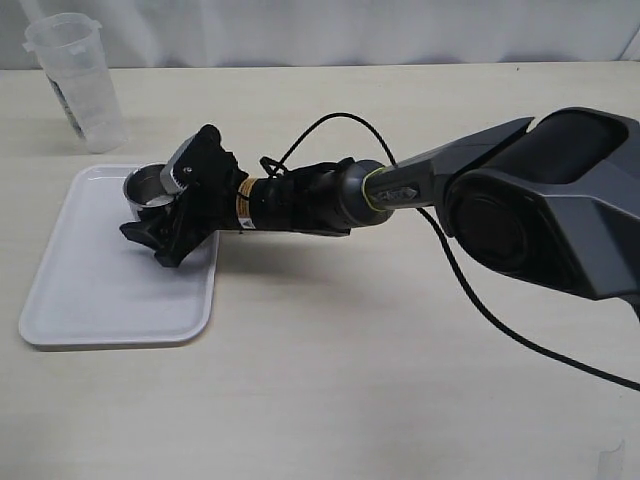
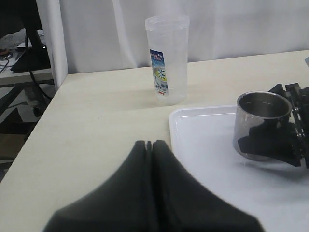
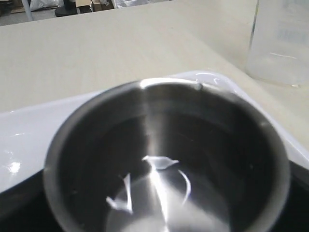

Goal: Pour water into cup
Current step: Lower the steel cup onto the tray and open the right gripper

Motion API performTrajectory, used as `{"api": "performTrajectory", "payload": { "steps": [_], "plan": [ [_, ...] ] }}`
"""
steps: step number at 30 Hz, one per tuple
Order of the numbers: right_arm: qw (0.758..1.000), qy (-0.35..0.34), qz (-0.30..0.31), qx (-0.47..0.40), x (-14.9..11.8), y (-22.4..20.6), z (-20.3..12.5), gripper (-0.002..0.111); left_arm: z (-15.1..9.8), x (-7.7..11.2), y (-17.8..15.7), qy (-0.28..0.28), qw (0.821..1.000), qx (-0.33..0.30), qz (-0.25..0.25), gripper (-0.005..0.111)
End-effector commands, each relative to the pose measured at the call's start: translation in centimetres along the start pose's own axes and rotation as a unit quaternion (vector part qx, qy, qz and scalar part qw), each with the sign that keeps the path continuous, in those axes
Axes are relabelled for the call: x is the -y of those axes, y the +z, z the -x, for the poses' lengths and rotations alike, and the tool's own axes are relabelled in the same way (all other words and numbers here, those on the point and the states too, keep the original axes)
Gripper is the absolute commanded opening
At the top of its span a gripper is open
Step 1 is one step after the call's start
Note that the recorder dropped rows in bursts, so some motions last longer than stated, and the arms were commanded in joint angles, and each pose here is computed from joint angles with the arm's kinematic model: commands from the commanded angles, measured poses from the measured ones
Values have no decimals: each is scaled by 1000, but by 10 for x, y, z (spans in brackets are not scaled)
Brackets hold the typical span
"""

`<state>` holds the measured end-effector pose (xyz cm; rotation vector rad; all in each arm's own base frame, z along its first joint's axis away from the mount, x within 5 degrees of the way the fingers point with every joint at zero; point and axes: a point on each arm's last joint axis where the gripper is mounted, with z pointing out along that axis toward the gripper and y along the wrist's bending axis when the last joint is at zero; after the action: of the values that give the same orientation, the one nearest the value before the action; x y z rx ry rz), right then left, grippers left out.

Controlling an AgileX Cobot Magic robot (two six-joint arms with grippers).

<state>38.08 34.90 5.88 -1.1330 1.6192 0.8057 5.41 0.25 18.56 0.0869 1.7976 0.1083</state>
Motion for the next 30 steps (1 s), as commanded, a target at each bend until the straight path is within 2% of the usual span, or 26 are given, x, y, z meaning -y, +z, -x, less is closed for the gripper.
{"api": "performTrajectory", "payload": {
  "steps": [1, 3, 6, 30],
  "plan": [
    [1000, -19, 9, 5, -1, -1, 6, 81, -1, 0, 0, 1, 1000, 2, -3, 0],
    [999, -32, 8, 4, -1, -1, 5, 86, -1, 0, 0, 1, 1000, 2, -3, 0],
    [999, -41, 8, 5, -1, -1, 6, 110, -1, 0, 0, 1, 1000, 2, -3, 0],
    [993, -87, -45, 64, 6, -37, 111, 110, -1, 1, 0, 0, 1000, 1, -4, 0]
  ]
}}
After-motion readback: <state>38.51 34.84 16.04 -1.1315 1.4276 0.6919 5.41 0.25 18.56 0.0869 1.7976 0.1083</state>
